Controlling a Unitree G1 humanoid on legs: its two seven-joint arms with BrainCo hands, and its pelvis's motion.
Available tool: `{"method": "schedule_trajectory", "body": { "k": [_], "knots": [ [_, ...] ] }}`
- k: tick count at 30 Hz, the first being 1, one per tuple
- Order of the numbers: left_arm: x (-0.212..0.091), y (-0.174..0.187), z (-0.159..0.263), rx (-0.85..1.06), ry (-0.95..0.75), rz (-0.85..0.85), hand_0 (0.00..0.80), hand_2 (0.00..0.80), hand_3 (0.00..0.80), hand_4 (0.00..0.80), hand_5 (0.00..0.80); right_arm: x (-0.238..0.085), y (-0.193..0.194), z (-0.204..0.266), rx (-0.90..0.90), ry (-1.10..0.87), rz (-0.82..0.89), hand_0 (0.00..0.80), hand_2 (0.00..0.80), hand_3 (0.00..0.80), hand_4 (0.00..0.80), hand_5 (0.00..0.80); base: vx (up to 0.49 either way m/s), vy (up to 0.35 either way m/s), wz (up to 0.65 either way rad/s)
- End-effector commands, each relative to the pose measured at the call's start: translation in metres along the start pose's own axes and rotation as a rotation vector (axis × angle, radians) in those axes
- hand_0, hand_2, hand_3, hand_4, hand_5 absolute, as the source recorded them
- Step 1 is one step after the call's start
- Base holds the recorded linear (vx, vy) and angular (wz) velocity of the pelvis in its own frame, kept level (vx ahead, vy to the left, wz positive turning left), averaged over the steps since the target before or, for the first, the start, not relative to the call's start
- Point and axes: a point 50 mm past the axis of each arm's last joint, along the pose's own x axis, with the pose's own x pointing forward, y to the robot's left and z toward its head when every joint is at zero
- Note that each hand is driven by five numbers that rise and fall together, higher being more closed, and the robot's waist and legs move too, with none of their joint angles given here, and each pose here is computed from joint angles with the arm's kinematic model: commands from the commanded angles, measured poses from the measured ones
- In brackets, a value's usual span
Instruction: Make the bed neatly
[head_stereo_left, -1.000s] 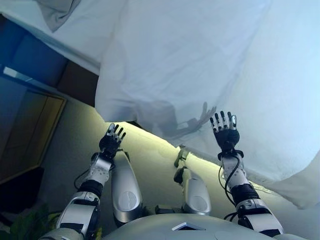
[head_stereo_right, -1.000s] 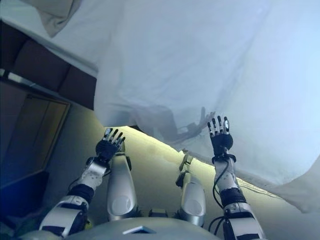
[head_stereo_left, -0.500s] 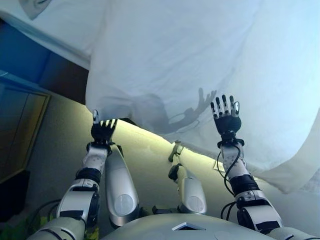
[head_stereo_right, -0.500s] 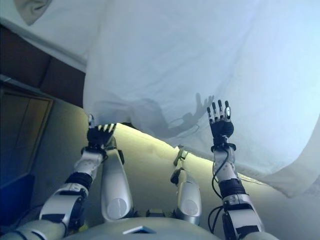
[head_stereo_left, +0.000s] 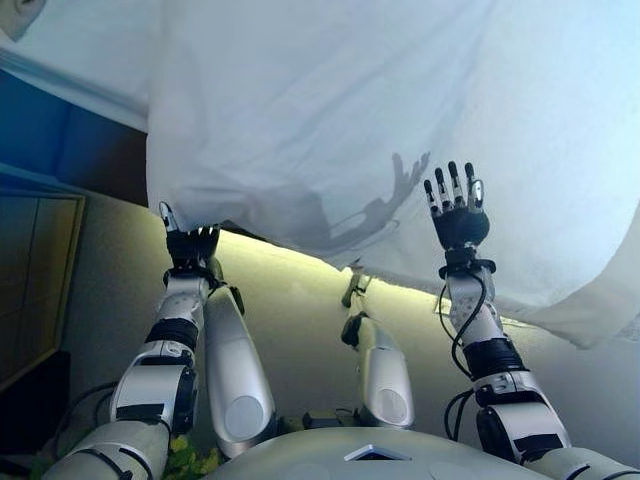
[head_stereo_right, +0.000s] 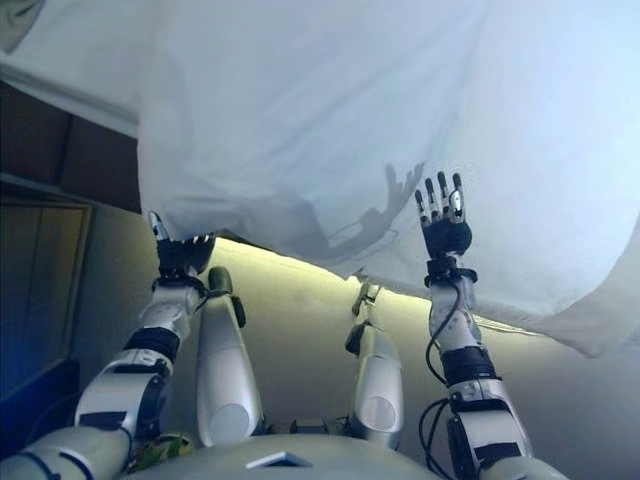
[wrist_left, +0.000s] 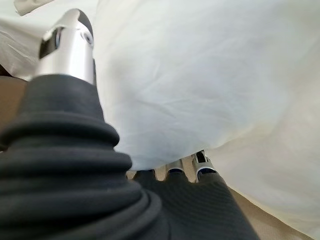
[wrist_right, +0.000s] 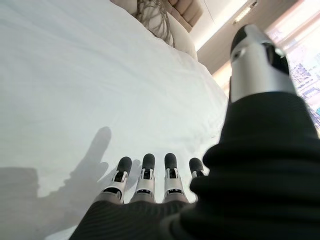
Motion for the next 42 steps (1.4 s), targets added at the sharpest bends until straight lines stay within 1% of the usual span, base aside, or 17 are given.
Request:
{"method": "schedule_trajectory", "body": {
  "k": [1, 3, 4, 5, 6, 9, 17, 22, 26, 31, 35, 40, 42],
  "knots": [
    [0.016, -0.033, 0.011, 0.014, -0.037, -0.111, 0.0, 0.0, 0.0, 0.0, 0.0, 0.002, 0.006, 0.045, -0.05, -0.152, 0.047, 0.0, 0.0, 0.0, 0.0, 0.0, -0.018, 0.058, 0.03],
    [0.018, -0.036, 0.014, 0.04, -0.045, -0.111, 0.0, 0.0, 0.0, 0.0, 0.0, 0.003, 0.006, 0.046, -0.05, -0.148, 0.045, 0.0, 0.0, 0.0, 0.0, 0.0, -0.005, 0.054, 0.03],
    [0.018, -0.037, 0.016, 0.049, -0.053, -0.112, 0.198, 0.198, 0.198, 0.198, 0.198, 0.003, 0.006, 0.046, -0.049, -0.146, 0.044, 0.0, 0.0, 0.0, 0.0, 0.0, 0.004, 0.044, 0.01],
    [0.019, -0.038, 0.018, 0.057, -0.062, -0.111, 0.659, 0.659, 0.659, 0.659, 0.659, 0.003, 0.005, 0.046, -0.048, -0.145, 0.042, 0.0, 0.0, 0.0, 0.0, 0.0, 0.008, 0.037, 0.01],
    [0.019, -0.04, 0.022, 0.071, -0.072, -0.113, 0.8, 0.8, 0.8, 0.8, 0.8, 0.003, 0.005, 0.046, -0.046, -0.142, 0.041, 0.0, 0.0, 0.0, 0.0, 0.0, 0.0, 0.0, 0.0],
    [0.021, -0.045, 0.031, 0.11, -0.09, -0.107, 0.8, 0.8, 0.8, 0.8, 0.8, 0.002, 0.005, 0.045, -0.044, -0.137, 0.038, 0.0, 0.0, 0.0, 0.0, 0.0, 0.003, 0.008, -0.02],
    [0.019, -0.042, 0.044, 0.159, -0.111, -0.085, 0.8, 0.8, 0.8, 0.8, 0.8, 0.002, 0.004, 0.042, -0.044, -0.121, 0.026, 0.0, 0.0, 0.0, 0.0, 0.0, 0.012, 0.023, -0.05],
    [0.008, -0.018, 0.047, 0.159, -0.123, -0.03, 0.8, 0.8, 0.8, 0.8, 0.8, -0.001, 0.0, 0.041, -0.048, -0.124, 0.021, 0.0, 0.0, 0.0, 0.0, 0.0, 0.001, 0.003, -0.01],
    [0.0, -0.002, 0.053, 0.195, -0.143, 0.023, 0.8, 0.8, 0.8, 0.8, 0.8, -0.002, -0.002, 0.044, -0.061, -0.129, 0.023, 0.0, 0.0, 0.0, 0.0, 0.0, 0.0, 0.0, 0.0],
    [-0.014, 0.015, 0.078, 0.28, -0.203, 0.118, 0.8, 0.8, 0.8, 0.8, 0.8, -0.004, -0.005, 0.049, -0.077, -0.138, 0.022, 0.0, 0.0, 0.0, 0.0, 0.0, 0.013, 0.013, 0.03],
    [-0.028, 0.027, 0.106, 0.297, -0.275, 0.198, 0.8, 0.8, 0.8, 0.8, 0.8, -0.006, -0.01, 0.054, -0.087, -0.144, 0.012, 0.0, 0.0, 0.0, 0.0, 0.0, 0.022, 0.029, 0.11],
    [-0.036, 0.029, 0.13, 0.39, -0.335, 0.297, 0.8, 0.8, 0.8, 0.8, 0.8, -0.005, -0.011, 0.059, -0.097, -0.157, 0.013, 0.0, 0.0, 0.0, 0.0, 0.0, 0.005, 0.017, 0.04],
    [-0.041, 0.028, 0.142, 0.379, -0.384, 0.322, 0.8, 0.8, 0.8, 0.8, 0.8, -0.006, -0.012, 0.061, -0.103, -0.161, 0.009, 0.0, 0.0, 0.0, 0.0, 0.0, 0.003, 0.023, 0.05]
  ]
}}
